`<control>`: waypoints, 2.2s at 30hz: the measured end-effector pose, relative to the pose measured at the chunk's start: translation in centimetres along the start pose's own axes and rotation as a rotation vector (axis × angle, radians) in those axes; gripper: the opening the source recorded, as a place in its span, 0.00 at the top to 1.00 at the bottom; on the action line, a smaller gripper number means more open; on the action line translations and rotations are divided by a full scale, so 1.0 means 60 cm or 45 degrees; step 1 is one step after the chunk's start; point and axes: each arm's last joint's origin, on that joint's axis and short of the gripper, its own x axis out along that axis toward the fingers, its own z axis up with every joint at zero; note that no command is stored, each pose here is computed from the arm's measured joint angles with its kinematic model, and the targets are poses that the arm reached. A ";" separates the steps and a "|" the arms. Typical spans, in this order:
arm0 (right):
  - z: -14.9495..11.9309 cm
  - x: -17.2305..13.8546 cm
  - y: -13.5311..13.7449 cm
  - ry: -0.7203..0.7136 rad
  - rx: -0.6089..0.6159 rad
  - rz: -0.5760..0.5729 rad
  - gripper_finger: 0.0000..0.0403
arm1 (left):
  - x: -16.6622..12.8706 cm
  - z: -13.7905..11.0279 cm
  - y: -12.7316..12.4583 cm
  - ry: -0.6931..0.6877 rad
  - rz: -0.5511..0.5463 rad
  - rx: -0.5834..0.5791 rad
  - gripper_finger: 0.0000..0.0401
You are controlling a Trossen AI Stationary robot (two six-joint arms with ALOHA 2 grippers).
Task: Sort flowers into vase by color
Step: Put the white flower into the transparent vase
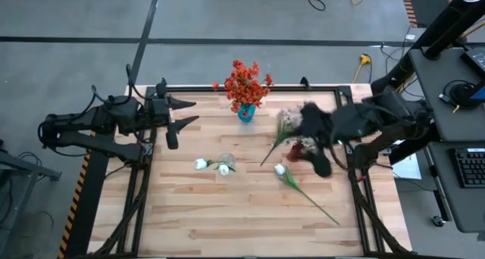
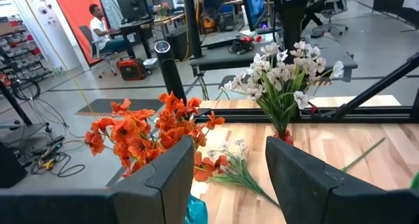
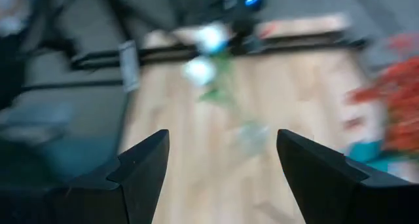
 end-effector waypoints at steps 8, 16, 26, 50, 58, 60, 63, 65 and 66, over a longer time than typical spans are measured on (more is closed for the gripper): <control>-0.078 0.007 0.047 0.478 0.238 0.015 0.32 | -0.001 0.000 0.000 -0.004 0.000 -0.032 0.57; -0.170 0.065 0.078 0.852 0.508 -0.178 0.32 | -0.001 0.001 0.000 -0.005 0.001 -0.041 0.57; -0.279 0.127 0.122 0.946 0.591 -0.304 0.32 | -0.001 0.001 0.000 -0.005 0.000 -0.040 0.57; -0.533 0.238 0.083 0.542 0.392 -0.528 0.42 | 0.000 -0.005 -0.001 0.036 -0.005 -0.014 0.57; -0.562 0.251 0.069 0.419 0.370 -0.512 0.45 | 0.000 -0.005 -0.001 0.036 -0.005 -0.014 0.57; -0.566 0.253 0.066 0.375 0.368 -0.513 0.46 | 0.000 -0.005 -0.001 0.036 -0.005 -0.014 0.57; -0.572 0.255 0.061 0.341 0.363 -0.527 0.46 | 0.000 -0.005 -0.001 0.036 -0.005 -0.014 0.57; -0.578 0.256 0.058 0.316 0.367 -0.527 0.46 | 0.000 -0.005 -0.001 0.037 -0.005 -0.014 0.57; -0.581 0.258 0.056 0.306 0.372 -0.523 0.46 | 0.000 -0.005 -0.001 0.036 -0.005 -0.014 0.57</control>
